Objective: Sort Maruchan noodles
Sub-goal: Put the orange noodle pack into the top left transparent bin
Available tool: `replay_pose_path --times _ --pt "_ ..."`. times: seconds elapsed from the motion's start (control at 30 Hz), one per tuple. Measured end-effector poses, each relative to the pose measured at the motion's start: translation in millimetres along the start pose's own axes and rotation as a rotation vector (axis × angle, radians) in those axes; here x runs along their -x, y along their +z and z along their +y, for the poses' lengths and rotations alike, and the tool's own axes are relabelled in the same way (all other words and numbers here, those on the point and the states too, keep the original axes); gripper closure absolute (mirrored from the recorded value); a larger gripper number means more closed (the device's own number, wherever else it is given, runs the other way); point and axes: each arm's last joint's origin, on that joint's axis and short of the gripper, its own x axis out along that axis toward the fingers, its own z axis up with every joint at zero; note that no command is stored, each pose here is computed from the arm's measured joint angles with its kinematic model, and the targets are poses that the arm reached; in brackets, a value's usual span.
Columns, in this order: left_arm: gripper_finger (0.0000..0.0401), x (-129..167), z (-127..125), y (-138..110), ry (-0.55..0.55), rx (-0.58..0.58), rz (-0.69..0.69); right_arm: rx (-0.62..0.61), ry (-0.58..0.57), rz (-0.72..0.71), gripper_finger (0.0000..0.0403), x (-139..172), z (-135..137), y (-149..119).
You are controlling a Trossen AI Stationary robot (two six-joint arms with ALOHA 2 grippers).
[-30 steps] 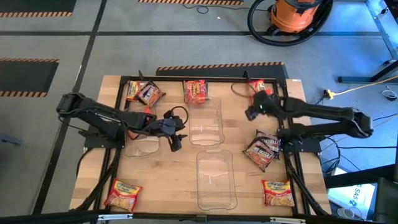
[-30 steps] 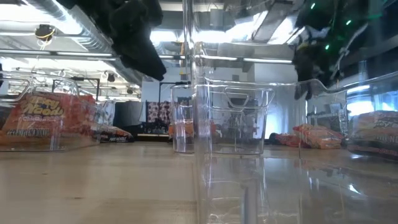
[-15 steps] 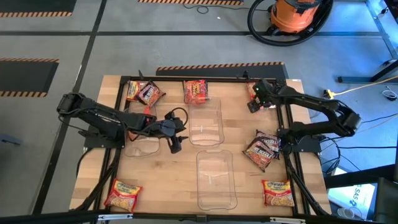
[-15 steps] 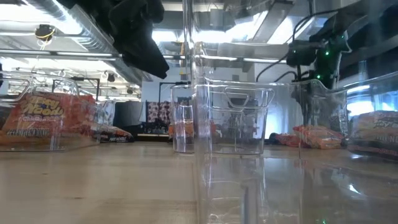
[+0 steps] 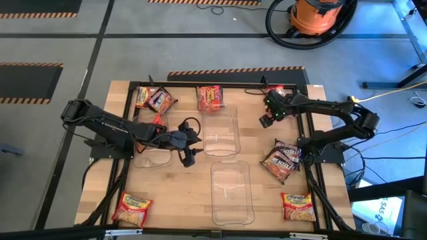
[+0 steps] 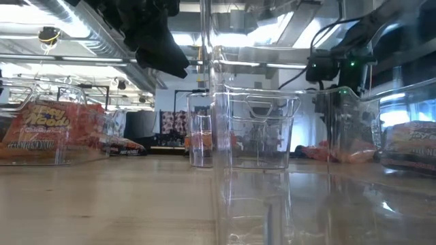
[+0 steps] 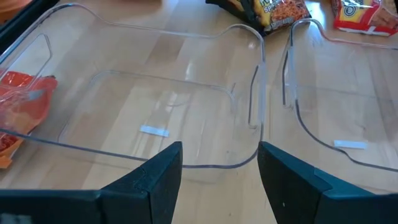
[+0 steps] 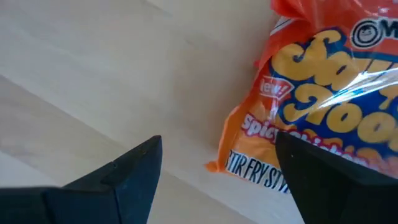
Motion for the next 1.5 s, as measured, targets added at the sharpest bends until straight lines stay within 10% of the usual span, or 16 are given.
replay_pose_path --times 0.43,0.7,0.87,1.5 --pt "0.0199 0 0 1 -0.003 0.004 -0.008 0.106 0.297 -0.086 0.0104 13 35 11" --pt "0.0199 0 0 1 -0.003 0.003 -0.009 0.095 -0.075 -0.146 0.0104 57 17 16" --pt "0.0199 0 0 1 -0.003 0.004 -0.009 0.012 -0.109 -0.080 0.0104 42 -5 11" --pt "0.0199 2 -7 -1 -0.007 -0.017 -0.019 -0.013 0.447 0.077 0.0104 17 0 -11"
